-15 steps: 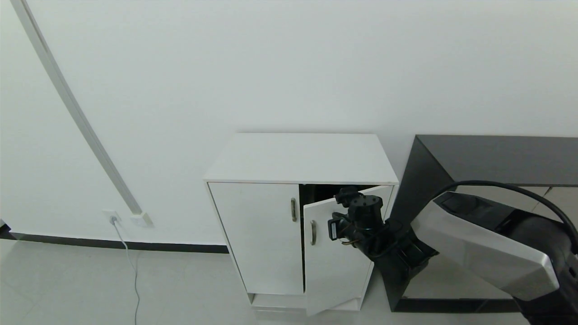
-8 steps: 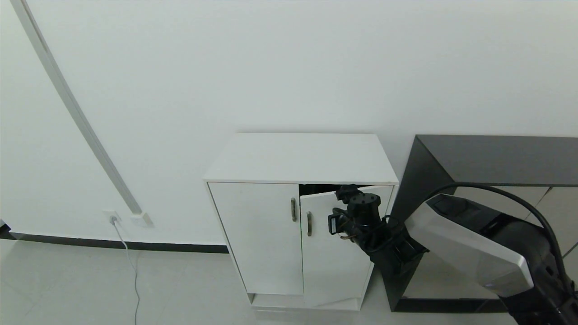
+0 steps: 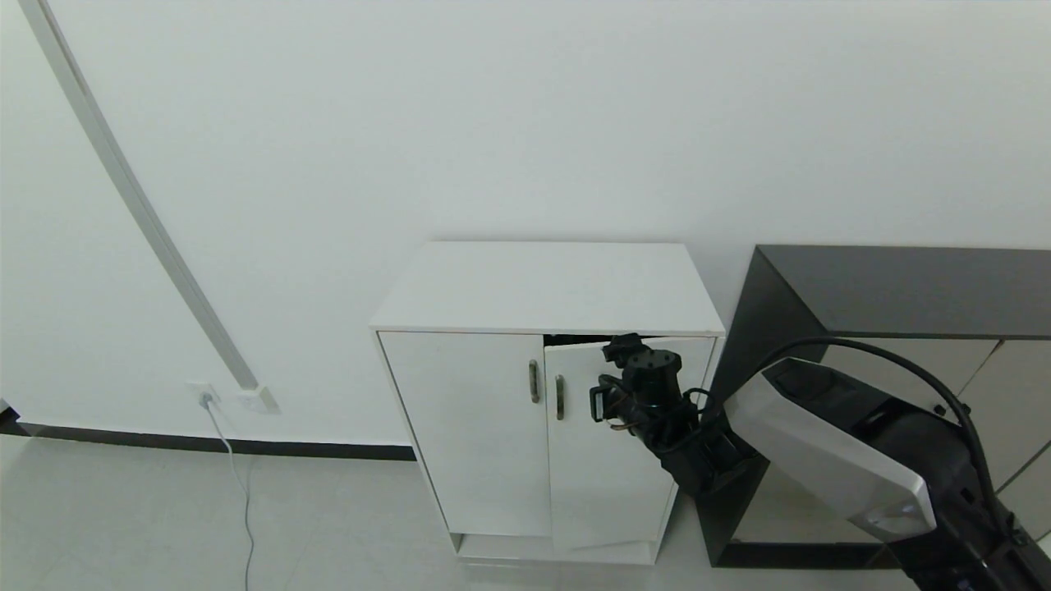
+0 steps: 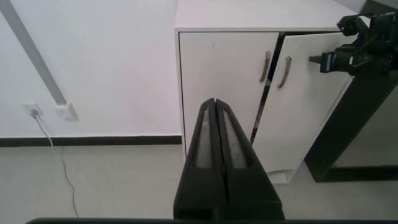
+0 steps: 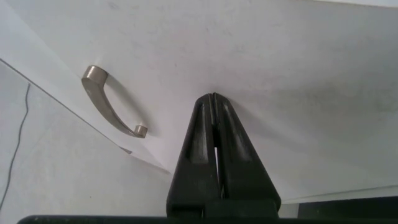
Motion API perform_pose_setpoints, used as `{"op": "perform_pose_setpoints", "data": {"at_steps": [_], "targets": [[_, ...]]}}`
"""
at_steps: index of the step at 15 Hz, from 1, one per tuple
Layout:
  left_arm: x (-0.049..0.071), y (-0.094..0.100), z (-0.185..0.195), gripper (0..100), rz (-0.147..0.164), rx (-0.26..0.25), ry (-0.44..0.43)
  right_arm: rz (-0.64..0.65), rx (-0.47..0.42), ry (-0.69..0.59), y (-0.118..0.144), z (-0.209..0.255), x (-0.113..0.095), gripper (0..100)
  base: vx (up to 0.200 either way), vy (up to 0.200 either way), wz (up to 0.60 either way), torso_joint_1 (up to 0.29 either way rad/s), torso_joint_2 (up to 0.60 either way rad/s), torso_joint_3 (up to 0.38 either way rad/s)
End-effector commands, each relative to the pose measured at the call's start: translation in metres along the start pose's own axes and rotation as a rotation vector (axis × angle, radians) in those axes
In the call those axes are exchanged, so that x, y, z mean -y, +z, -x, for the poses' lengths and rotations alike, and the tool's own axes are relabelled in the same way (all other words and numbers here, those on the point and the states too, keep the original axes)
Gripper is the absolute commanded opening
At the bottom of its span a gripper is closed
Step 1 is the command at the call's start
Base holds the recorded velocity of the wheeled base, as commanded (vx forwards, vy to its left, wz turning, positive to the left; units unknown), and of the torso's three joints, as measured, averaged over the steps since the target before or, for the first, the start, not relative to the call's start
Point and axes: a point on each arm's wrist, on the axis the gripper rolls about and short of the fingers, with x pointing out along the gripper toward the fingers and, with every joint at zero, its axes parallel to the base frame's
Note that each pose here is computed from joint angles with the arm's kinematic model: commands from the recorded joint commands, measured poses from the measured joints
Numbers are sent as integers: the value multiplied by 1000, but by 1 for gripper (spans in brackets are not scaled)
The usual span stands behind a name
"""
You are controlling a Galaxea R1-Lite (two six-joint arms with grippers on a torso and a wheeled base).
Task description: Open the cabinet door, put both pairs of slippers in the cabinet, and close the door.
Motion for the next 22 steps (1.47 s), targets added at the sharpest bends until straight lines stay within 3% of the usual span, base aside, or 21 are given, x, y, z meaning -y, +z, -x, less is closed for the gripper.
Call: {"op": "perform_pose_setpoints", "data": {"at_steps": [1,22], "targets": [[0,0,0,0,0,0,0,1,-4,0,-5,-4,-1,0,0,0,0,0,0,0],[0,0,0,0,0,0,0,-12,40,-23,4,-17,8,0,0,0,0,0,0,0]]}}
